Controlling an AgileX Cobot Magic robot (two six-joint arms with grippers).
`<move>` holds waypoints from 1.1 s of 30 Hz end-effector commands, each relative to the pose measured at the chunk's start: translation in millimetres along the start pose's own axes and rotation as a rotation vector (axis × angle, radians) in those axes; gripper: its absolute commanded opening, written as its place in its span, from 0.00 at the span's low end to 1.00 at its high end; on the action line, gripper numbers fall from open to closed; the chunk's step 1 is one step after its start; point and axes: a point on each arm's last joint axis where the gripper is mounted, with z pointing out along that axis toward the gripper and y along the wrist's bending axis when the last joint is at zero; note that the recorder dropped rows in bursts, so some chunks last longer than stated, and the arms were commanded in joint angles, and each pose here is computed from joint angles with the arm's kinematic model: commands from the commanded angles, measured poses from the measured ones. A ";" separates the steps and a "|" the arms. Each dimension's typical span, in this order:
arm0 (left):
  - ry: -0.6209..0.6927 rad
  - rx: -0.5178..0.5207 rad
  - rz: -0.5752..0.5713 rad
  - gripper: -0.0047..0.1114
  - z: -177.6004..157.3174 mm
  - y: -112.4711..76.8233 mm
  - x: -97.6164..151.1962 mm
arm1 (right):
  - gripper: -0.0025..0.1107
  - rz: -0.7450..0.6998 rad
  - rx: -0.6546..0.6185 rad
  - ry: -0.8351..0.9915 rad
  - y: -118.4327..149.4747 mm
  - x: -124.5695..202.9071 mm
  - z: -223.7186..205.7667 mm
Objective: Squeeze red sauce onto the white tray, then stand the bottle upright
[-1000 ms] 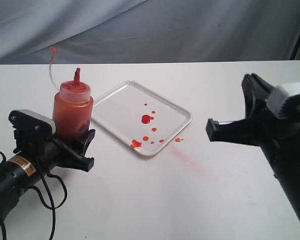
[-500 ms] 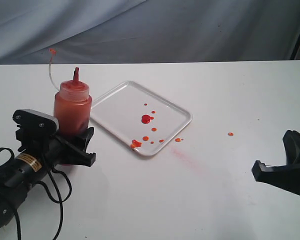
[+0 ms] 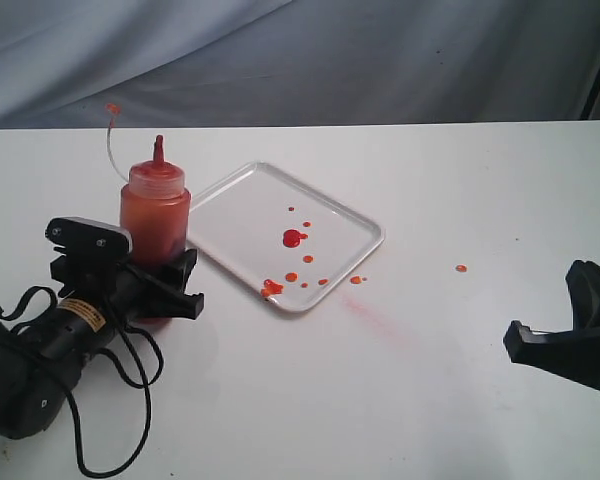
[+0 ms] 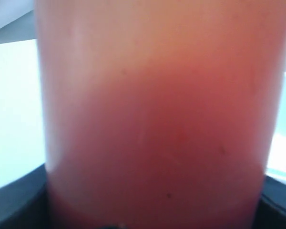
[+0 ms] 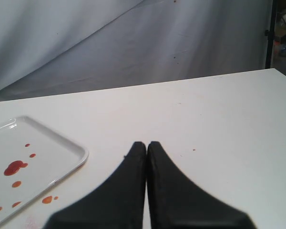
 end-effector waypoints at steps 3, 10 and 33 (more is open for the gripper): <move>-0.038 -0.051 0.000 0.04 5.7 3.1 4.1 | 0.02 -0.025 0.003 -0.010 -2.1 -0.6 -0.7; -0.013 -0.048 0.005 0.04 0.0 3.5 9.2 | 0.02 -0.059 -0.001 -0.012 -1.8 -0.7 -0.7; 0.074 -0.049 0.009 0.04 -13.1 5.1 22.9 | 0.02 -0.071 -0.028 -0.021 0.7 -1.4 -0.8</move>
